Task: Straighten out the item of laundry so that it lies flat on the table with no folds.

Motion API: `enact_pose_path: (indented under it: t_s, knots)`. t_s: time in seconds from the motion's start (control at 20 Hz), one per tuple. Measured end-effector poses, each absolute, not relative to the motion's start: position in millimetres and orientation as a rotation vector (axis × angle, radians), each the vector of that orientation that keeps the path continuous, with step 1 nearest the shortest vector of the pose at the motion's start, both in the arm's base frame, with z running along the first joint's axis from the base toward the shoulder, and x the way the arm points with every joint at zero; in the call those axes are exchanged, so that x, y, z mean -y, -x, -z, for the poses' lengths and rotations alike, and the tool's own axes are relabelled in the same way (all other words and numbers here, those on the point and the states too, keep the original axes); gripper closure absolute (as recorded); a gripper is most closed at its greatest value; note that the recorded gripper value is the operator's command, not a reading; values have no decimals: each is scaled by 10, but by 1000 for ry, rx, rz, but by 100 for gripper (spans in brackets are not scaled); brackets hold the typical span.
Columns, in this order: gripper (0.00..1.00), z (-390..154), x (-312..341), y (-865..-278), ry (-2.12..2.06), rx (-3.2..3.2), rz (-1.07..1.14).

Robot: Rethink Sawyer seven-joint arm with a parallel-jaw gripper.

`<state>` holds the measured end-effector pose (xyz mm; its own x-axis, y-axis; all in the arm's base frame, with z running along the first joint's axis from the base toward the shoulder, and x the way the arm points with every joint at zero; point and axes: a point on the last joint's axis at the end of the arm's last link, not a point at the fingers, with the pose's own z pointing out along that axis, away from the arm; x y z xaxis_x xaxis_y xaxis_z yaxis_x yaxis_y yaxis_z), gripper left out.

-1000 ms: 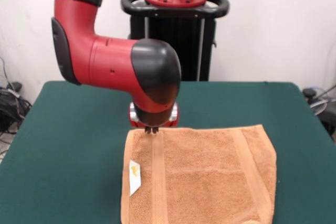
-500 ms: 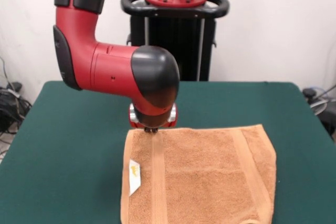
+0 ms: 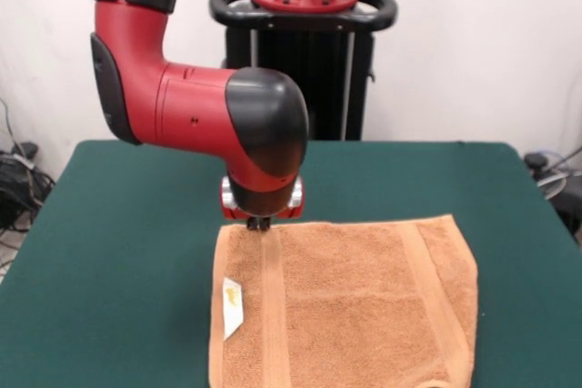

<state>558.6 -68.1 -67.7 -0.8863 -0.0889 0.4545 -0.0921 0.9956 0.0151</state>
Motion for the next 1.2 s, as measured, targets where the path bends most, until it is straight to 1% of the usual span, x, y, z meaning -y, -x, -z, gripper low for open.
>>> enact_pose_path:
  t_s: [0.7, 0.95, 1.2]
  knots:
    - [100, 608, 713, -5571, -194, 2666, -74]
    - [100, 423, 728, -5496, -255, 2602, -171]
    - [100, 236, 643, -5512, -274, 2560, -193]
